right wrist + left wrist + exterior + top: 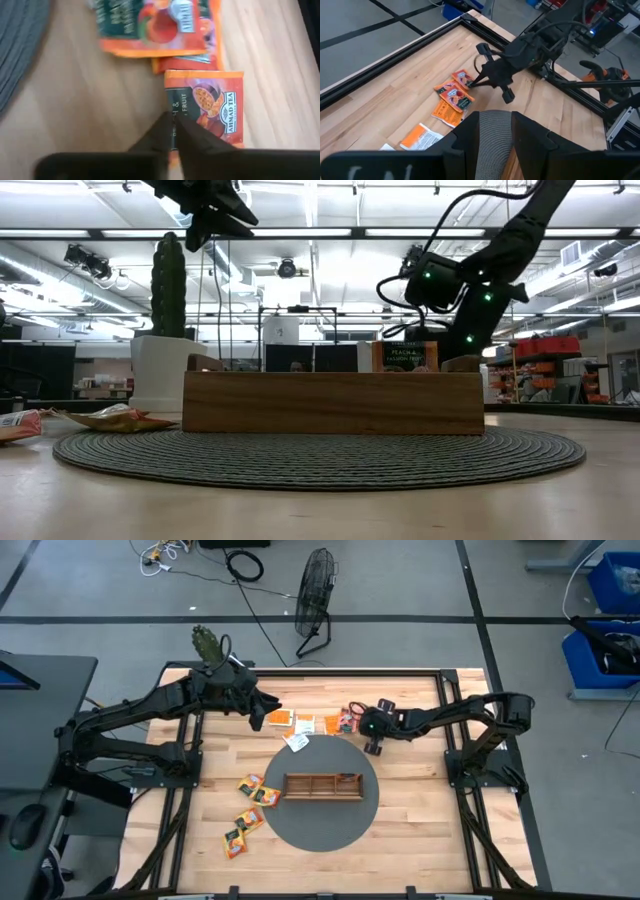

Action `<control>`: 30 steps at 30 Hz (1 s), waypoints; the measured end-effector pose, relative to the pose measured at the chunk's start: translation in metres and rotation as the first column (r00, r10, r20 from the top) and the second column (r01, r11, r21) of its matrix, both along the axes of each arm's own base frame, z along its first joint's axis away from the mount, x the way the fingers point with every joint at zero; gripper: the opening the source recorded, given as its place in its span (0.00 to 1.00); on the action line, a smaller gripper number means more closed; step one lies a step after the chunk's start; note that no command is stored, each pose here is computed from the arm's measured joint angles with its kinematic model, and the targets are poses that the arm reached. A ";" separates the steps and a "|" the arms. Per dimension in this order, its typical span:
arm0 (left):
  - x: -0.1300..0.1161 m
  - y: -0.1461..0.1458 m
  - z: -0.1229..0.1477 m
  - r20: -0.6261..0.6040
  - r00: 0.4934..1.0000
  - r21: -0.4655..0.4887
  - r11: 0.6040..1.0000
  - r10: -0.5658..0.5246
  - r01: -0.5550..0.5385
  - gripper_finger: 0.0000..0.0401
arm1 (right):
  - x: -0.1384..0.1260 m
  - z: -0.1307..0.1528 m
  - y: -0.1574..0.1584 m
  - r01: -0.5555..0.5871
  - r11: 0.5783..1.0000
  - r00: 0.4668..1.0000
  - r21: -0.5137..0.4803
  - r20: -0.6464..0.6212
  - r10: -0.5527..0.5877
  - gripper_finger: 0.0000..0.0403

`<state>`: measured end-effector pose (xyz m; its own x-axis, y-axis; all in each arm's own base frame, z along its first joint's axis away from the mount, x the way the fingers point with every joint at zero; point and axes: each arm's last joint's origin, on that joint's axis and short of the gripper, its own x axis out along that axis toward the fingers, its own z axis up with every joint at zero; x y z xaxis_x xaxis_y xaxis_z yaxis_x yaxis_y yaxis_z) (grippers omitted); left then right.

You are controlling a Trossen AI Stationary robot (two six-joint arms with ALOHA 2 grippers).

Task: Pick & Place Tea
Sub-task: Put the red tea bag into the right section of the wooden organizer

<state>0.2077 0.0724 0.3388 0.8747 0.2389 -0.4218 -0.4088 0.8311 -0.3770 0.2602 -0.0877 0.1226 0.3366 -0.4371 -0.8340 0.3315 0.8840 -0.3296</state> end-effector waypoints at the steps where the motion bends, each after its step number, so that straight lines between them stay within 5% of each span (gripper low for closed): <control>1: 0.000 0.000 0.000 0.001 1.000 -0.001 1.000 0.000 0.000 0.29 | 0.000 0.002 -0.001 0.027 1.000 1.000 0.014 0.002 -0.027 0.02; 9: 0.000 0.000 0.000 -0.004 1.000 0.016 1.000 -0.007 0.007 0.29 | 0.010 0.036 -0.005 0.162 0.970 0.987 0.180 -0.013 -0.162 0.01; 16: 0.000 0.002 0.000 -0.021 0.999 0.069 0.997 0.027 -0.026 0.29 | 0.025 0.114 -0.007 0.224 0.923 0.936 0.314 0.195 -0.294 0.00; 20: -0.001 0.002 0.000 -0.051 0.999 0.163 0.987 0.004 0.004 0.29 | 0.024 0.168 -0.006 0.253 0.882 0.829 0.396 0.381 -0.409 0.00; 25: 0.002 0.000 0.003 -0.052 0.998 0.263 0.963 -0.039 0.052 0.29 | 0.017 0.213 -0.004 0.263 0.788 0.631 0.557 0.518 -0.577 0.00; 30: 0.016 -0.004 0.005 -0.063 0.990 0.433 0.890 -0.129 0.144 0.29 | 0.020 0.235 0.000 0.180 0.689 0.423 0.702 0.578 -0.698 0.00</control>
<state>0.2235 0.0687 0.3434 0.8998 0.2841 -0.3313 -0.2850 0.9574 0.0467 0.2804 -0.0874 0.3577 0.8046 -0.3751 -0.4603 0.5917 0.4419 0.6742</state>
